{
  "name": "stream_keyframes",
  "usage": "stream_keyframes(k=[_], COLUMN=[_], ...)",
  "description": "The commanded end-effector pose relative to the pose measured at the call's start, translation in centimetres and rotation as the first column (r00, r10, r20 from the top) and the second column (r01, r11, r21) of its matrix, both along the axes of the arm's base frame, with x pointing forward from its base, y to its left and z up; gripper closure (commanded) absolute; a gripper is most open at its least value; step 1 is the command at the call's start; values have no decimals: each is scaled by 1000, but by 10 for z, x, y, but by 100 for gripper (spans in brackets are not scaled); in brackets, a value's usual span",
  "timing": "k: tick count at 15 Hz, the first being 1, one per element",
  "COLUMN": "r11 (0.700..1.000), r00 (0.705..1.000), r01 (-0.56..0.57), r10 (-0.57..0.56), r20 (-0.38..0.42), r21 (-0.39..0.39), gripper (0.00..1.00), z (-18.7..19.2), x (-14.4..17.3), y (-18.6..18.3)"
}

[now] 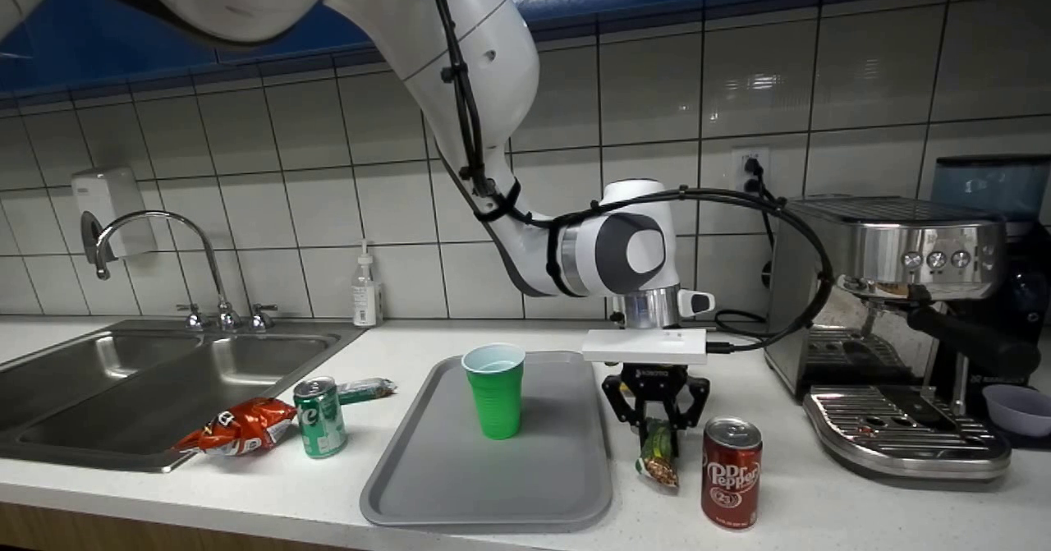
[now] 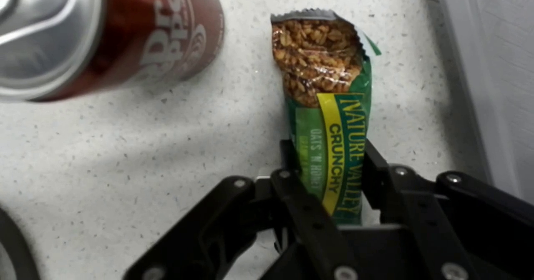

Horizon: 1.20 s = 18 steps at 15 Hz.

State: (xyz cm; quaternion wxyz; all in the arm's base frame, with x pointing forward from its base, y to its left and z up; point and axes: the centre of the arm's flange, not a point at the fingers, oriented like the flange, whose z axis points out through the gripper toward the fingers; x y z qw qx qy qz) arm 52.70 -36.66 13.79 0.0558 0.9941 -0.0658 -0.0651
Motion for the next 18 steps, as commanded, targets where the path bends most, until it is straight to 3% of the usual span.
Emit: stream_keyframes(k=[1,9,18], r11=[998,991,987], r00=[999,992,992], r01=[-54,-124,-120], r10=[54,123,122], r20=[2,12,-14], r21=[25,40,104], gripper=[86,86,86], z=[18,48,33], x=[-1,-11,-34], y=[4,30,73])
